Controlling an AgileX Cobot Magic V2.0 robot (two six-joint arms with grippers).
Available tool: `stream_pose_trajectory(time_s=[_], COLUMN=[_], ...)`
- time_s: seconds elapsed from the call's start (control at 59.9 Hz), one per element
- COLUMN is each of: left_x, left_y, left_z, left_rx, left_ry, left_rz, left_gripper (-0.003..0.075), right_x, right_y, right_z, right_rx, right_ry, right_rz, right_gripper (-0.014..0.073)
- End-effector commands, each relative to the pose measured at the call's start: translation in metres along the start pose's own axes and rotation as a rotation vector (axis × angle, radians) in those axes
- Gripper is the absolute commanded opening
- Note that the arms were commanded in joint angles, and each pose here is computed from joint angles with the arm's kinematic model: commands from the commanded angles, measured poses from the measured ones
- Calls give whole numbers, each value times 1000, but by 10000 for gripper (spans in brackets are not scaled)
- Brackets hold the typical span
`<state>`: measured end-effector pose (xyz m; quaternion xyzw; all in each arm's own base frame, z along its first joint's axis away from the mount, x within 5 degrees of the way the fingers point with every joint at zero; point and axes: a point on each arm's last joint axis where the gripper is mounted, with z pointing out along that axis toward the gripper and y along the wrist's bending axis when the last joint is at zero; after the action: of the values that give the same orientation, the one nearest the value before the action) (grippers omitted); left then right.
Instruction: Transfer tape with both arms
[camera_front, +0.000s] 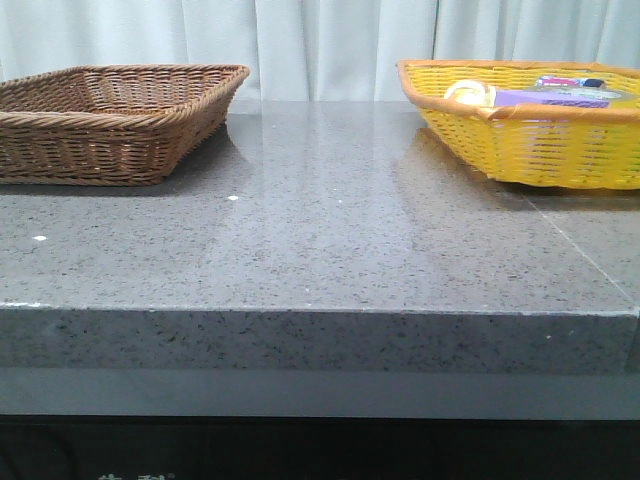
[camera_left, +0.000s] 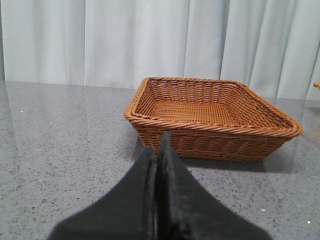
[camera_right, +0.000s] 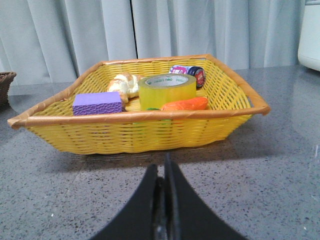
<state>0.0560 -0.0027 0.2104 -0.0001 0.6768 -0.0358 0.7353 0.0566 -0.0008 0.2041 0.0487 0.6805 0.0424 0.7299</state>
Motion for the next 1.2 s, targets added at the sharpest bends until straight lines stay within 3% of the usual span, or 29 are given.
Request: stream_pose_trajectory(time_s=[0.0, 0.735, 1.019, 1.186], left_x=[5, -2, -65, -118], left_y=[1, 1, -4, -9], left_z=[-1, -1, -9, -10], left_rx=[-5, -6, 17, 39], left_ry=[-59, -103, -150, -78], left_rz=[-11, -28, -58, -53], left_gripper=[-20, -20, -20, -20], right_x=[-18, -23, -78, -121], right_y=[1, 2, 10, 16], right_z=[-4, -4, -16, -21], right_rx=[-2, -3, -23, -13], right_ry=[-139, -163, -245, -207], right_rz=[-13, -13, -25, -95], right_gripper=[-68, -68, -68, -68])
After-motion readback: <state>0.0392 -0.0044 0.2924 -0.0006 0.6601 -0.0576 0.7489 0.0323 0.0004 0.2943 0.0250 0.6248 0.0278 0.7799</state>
